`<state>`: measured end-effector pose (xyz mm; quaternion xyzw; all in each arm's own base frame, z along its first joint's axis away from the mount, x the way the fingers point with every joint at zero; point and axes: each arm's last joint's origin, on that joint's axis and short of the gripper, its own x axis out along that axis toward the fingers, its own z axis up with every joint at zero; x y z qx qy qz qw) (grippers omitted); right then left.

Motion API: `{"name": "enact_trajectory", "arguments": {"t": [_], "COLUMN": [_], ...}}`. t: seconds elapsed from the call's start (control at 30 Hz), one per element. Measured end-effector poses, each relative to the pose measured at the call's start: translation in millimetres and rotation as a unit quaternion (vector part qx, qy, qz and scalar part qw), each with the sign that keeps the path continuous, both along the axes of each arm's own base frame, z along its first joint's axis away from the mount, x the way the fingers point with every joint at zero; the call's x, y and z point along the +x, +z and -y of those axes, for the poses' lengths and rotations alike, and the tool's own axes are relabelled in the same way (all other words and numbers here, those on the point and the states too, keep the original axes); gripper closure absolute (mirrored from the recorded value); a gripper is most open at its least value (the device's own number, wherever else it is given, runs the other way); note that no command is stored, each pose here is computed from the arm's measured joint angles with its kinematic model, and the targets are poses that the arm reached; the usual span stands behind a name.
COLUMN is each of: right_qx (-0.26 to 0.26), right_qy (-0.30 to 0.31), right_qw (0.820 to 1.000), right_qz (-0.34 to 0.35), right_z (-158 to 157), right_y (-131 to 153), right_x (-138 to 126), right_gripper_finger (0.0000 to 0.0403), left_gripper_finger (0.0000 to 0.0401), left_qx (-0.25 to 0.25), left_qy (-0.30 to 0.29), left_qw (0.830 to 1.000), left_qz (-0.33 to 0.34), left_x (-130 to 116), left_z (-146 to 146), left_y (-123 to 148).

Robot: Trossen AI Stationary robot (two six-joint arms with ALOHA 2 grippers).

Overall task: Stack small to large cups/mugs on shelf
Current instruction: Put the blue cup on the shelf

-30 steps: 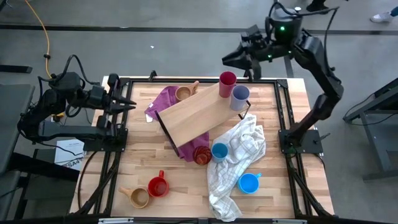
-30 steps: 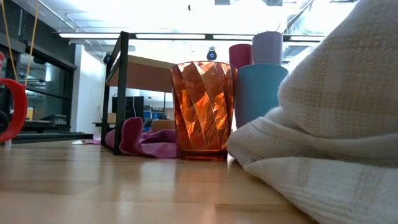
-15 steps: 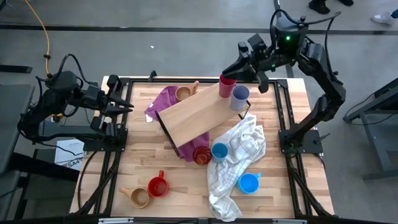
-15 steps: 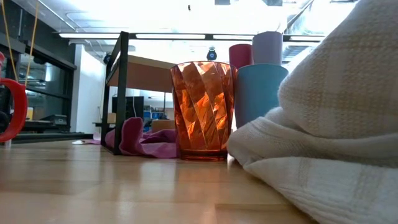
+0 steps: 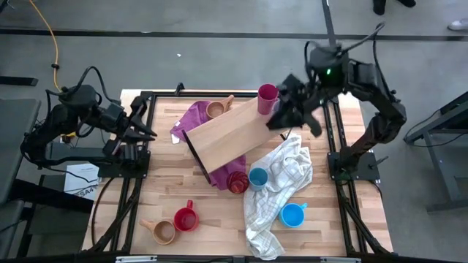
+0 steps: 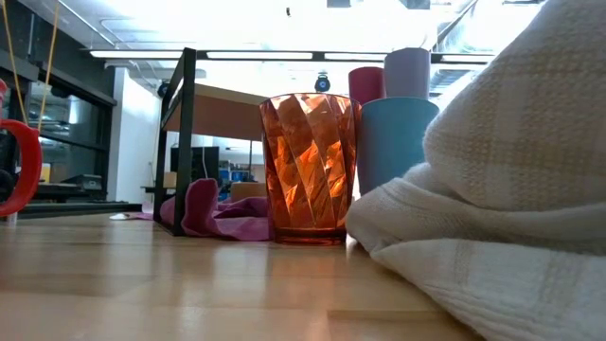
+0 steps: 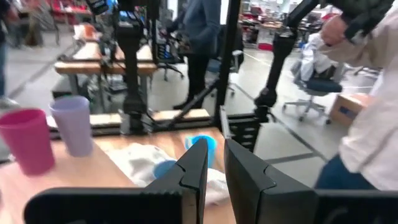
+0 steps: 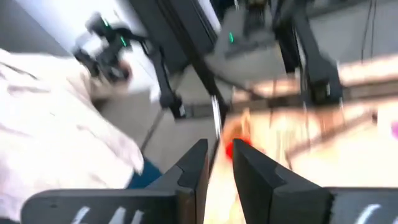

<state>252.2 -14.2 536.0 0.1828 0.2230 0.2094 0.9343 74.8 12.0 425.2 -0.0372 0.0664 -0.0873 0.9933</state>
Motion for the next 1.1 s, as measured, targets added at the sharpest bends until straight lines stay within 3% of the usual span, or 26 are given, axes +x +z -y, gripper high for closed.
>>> {"name": "enact_trajectory", "arguments": {"t": [0.17, 0.47, 0.7, 0.87, 1.1], "right_qx": [-0.043, -0.057, -0.109, -0.123, -0.099], "right_qy": [-0.012, 0.040, 0.061, 0.060, 0.023], "right_qw": [0.994, 0.990, 0.962, 0.954, 0.962], "right_qz": [-0.098, -0.125, -0.241, -0.267, -0.252], "right_z": [-22, -59, -90, -104, -110], "right_y": [-19, -25, -71, -100, -130], "right_x": [-4, -8, 2, 15, 39], "right_gripper_finger": [0.0356, 0.0369, 0.0366, 0.0366, 0.0366], "left_gripper_finger": [0.0357, 0.0357, 0.0357, 0.0357, 0.0357], "left_qx": [-0.035, -0.113, -0.148, -0.131, -0.088], "left_qy": [0.005, 0.018, 0.042, 0.048, 0.037], "left_qw": [0.999, 0.992, 0.981, 0.981, 0.988], "left_qz": [-0.027, -0.047, -0.114, -0.131, -0.119], "left_x": [-1, -1, -1, -2, -2], "left_z": [0, 0, 0, -1, -1], "left_y": [-4, -6, -18, -22, -21]}}
